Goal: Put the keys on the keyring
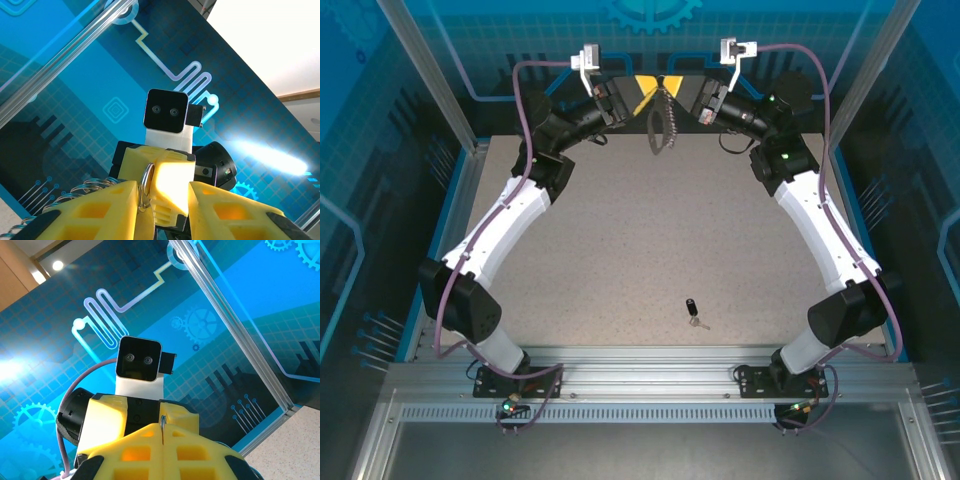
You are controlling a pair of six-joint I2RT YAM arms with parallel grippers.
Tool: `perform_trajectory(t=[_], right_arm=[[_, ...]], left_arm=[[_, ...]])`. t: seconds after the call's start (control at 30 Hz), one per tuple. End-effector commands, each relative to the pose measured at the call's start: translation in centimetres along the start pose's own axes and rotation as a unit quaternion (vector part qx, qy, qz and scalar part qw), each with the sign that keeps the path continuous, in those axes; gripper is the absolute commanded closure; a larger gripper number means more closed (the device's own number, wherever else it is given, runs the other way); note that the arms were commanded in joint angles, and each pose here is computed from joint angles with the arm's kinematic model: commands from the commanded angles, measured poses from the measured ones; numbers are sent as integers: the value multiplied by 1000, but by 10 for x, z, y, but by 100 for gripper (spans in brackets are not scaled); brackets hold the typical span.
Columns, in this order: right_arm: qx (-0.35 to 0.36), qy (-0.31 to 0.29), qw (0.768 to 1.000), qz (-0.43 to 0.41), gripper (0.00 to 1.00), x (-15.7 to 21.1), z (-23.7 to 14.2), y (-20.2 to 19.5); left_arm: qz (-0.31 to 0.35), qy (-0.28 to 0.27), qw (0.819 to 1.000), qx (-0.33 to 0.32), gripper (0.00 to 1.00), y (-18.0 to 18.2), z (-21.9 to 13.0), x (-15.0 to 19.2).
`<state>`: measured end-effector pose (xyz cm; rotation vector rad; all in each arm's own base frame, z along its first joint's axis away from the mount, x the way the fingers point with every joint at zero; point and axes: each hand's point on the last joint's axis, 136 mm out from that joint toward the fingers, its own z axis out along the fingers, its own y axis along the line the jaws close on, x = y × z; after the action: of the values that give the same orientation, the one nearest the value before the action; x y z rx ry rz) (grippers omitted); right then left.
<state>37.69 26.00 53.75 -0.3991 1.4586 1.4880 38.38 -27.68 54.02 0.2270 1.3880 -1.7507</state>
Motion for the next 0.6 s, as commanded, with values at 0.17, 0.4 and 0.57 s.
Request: perform_trajectory(t=[0.17,0.4,0.57], right_arm=[[-21,-5,1000,-10,100,-4,5,14],[-17,1,1000,-7,100,0,6,9],[12,11,1000,8,91,2,-5,-9]], left_arm=[[11,4,1000,22,75,-8,8,5],[13,1,1000,21,88,-6,9,4],[23,4,1000,14,100,-5,8,4]])
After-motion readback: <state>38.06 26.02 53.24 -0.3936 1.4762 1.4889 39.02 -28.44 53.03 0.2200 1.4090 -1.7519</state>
